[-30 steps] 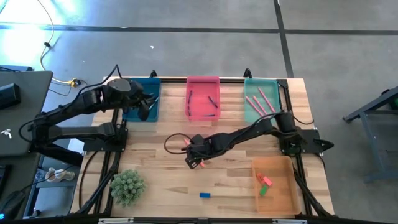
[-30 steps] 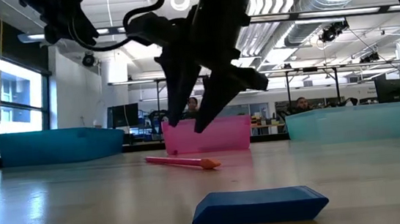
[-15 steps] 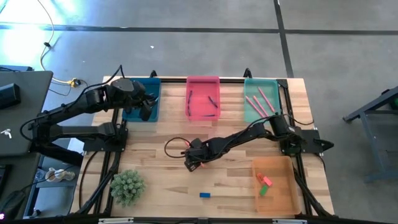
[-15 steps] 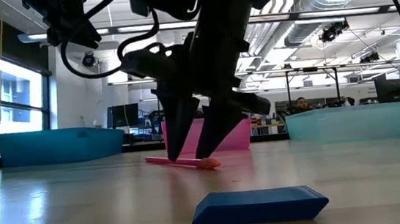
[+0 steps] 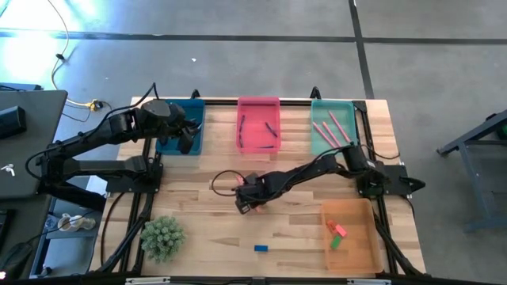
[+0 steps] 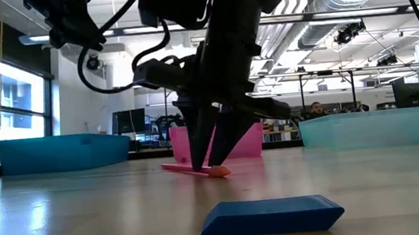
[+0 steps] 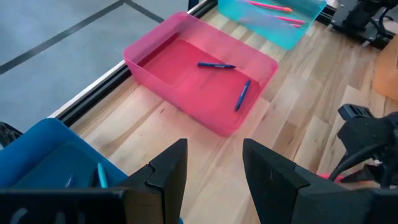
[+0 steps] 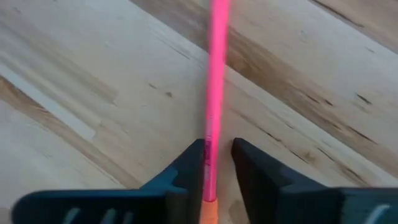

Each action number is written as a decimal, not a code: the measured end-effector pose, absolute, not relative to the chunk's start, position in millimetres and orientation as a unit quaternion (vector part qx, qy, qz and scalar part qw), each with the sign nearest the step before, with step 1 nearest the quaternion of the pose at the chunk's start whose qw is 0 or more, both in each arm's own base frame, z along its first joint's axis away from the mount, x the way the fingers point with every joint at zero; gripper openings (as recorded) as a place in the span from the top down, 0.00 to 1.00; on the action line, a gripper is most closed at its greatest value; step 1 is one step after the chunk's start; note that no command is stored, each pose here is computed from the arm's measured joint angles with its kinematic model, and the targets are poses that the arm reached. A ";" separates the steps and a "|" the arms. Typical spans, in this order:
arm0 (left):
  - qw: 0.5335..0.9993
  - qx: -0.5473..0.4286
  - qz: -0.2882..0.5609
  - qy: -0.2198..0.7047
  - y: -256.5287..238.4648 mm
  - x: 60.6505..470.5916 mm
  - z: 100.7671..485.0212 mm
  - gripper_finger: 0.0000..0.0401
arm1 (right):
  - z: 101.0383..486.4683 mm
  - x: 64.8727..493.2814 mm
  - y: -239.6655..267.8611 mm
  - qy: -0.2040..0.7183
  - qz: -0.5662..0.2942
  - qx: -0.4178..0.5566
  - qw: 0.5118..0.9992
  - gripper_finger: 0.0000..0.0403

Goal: Sort crayons/erasers/pens/pencils in bins
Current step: Put the pink pencil into the green bin

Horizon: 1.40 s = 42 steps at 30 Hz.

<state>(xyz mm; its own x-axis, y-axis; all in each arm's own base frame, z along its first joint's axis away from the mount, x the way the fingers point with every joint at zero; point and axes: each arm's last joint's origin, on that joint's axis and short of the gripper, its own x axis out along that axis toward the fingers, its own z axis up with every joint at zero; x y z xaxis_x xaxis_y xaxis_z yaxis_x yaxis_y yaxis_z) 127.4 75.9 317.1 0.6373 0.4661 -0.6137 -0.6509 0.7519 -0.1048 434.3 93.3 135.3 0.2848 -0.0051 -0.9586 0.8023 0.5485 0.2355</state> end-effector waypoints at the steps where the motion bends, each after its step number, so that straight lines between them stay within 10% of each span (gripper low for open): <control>1: 0.891 -0.157 0.313 0.289 75.9 127.4 317.1 0.64 | 135.1 434.2 92.1 0.527 -0.286 0.380 0.704 0.81; 23: 0.887 -0.141 0.307 0.313 74.9 125.3 314.3 0.64 | 131.8 421.6 77.7 0.588 -0.318 0.399 0.628 0.93; 42: 0.886 -0.142 0.307 0.316 74.6 124.9 314.0 0.64 | 145.3 414.3 82.3 0.591 -0.303 0.337 0.667 0.99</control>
<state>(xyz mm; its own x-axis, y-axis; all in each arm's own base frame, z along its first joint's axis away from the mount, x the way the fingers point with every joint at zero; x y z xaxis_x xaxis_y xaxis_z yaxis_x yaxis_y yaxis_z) 124.9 74.6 314.0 0.6116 0.4542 -0.6479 -0.6339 0.7712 -0.0578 414.3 82.3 145.3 0.1166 -0.0060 -0.9932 0.8027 0.5895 0.0907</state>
